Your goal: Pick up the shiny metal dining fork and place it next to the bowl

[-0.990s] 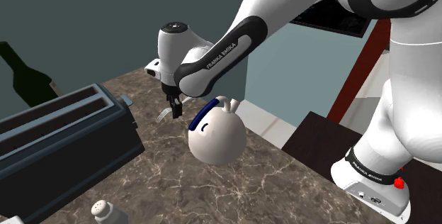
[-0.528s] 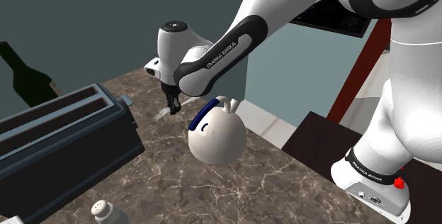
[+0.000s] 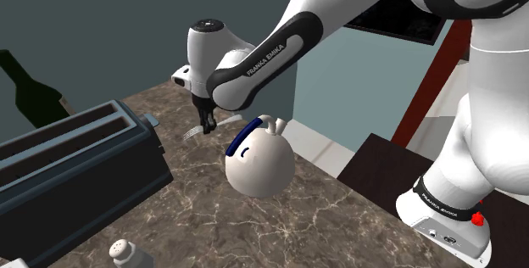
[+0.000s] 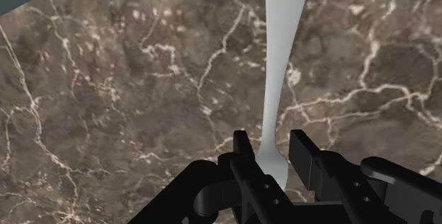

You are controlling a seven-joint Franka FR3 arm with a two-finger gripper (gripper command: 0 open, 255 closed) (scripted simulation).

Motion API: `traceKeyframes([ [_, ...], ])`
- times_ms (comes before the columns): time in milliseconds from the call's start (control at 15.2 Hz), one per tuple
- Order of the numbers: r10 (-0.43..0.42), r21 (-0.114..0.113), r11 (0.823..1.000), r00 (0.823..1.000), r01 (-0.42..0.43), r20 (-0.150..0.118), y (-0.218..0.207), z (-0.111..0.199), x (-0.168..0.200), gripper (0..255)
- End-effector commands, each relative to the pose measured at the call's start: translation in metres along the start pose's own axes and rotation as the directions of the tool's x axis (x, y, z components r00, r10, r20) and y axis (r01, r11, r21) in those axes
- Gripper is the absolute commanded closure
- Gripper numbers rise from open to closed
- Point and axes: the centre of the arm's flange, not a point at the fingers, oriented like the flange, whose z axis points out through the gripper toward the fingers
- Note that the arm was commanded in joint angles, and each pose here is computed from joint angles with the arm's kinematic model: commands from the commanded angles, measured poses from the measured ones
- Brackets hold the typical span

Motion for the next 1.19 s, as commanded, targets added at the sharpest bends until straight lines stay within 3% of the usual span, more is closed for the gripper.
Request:
traceKeyframes([
  [0,0.0,0.001,1.0,1.0,0.0,0.0,0.002,-0.011,0.002,255],
  [1122,0.0,0.001,1.0,1.0,0.0,0.0,0.022,-0.097,0.015,255],
])
